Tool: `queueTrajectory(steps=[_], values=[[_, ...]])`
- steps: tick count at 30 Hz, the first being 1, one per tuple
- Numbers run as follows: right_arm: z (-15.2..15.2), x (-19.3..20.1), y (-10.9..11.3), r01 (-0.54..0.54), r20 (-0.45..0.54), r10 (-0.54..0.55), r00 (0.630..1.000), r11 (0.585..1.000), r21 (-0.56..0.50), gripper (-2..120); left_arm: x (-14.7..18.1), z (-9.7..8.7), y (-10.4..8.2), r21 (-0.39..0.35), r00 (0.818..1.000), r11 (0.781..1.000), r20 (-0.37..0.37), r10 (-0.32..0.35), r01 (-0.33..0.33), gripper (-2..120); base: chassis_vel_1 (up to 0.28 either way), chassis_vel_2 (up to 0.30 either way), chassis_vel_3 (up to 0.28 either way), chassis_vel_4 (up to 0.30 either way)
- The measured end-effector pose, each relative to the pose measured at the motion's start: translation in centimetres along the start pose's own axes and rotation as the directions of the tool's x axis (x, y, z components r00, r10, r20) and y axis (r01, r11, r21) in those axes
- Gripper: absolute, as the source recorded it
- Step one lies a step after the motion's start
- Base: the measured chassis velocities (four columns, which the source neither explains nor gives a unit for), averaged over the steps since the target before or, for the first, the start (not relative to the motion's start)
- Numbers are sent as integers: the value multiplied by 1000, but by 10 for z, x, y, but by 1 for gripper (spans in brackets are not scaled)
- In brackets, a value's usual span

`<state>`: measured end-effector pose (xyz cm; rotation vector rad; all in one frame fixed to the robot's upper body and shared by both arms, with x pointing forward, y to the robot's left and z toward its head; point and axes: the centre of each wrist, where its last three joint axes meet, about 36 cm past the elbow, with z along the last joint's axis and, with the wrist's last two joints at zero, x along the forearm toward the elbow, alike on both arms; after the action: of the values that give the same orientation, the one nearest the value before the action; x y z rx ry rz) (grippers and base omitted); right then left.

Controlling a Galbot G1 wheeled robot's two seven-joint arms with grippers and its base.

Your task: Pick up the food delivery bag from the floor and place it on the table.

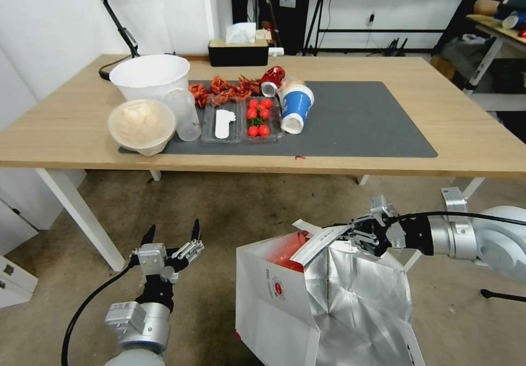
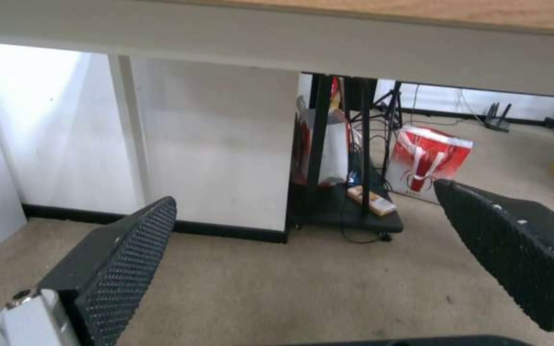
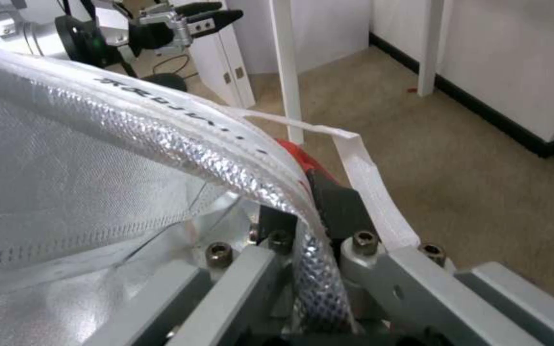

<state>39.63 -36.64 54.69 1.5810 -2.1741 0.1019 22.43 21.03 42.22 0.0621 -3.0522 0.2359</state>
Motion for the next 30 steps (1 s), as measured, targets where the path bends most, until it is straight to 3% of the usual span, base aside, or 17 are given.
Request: queueTrajectory(steps=[30], values=[[-3, -1, 3, 7, -1, -7, 1000, 1000, 10, 0, 5, -7, -3, 8, 1000, 1000, 14, -3, 3, 100, 0, 0, 0, 0]])
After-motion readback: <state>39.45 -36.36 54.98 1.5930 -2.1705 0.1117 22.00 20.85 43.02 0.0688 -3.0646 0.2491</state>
